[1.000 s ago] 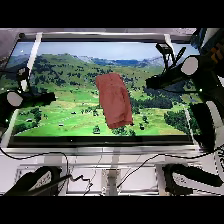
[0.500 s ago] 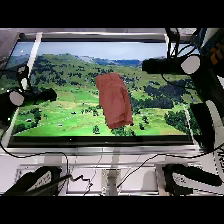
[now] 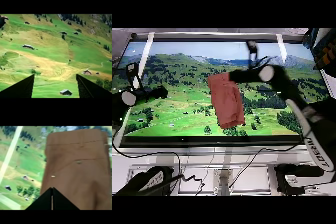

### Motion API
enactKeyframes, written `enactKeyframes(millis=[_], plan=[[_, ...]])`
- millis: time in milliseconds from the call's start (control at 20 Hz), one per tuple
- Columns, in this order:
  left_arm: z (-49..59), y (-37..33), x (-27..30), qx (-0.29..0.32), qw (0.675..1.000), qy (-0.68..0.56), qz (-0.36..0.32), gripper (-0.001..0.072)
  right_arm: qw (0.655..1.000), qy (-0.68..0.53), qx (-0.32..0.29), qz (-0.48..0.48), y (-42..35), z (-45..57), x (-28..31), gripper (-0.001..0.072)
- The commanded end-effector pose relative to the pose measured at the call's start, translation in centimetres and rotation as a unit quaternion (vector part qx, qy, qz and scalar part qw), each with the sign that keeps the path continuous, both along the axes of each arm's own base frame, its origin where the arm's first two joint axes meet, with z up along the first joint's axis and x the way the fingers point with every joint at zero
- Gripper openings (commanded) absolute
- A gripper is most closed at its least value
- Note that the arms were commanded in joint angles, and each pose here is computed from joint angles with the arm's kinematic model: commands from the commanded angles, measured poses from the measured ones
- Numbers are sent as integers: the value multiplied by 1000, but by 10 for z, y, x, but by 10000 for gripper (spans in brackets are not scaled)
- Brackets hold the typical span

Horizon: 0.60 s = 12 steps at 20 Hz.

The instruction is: Fold the clothes and pants, and hang the long-sleeved shirts on hangers.

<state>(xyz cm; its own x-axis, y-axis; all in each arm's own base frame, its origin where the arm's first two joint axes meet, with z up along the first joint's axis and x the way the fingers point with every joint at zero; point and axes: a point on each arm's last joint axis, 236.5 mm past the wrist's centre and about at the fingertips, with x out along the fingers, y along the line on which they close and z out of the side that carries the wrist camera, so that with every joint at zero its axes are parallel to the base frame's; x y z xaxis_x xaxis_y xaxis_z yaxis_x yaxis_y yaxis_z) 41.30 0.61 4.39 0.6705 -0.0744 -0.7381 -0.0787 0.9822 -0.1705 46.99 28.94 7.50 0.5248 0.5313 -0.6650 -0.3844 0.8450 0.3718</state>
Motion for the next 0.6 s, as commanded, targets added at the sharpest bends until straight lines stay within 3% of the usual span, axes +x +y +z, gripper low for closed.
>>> enactKeyframes(millis=[0, 200, 250, 300, 400, 550], plan=[[1, 1, 1, 1, 1000, -3, 1, 596, 999, -30, 16, 37, 75, -28, -10, 28], [1, 1, 1, 1, 1000, -3, 1, 596, 991, -113, 55, 49, 134, -18, -14, 37], [1, 1, 1, 1, 1000, -3, 1, 596, 988, -130, 62, 48, 141, -14, -13, 187], [1, 1, 1, 1, 1000, -3, 1, 596, 987, -140, 64, 46, 143, -14, -10, 391], [1, 1, 1, 1, 1000, -3, 1, 596, 989, -130, 28, 60, 137, -36, -9, 411], [1, 1, 1, 1, 1000, -3, 1, 596, 986, -101, -82, 101, 107, -89, -10, 415]])
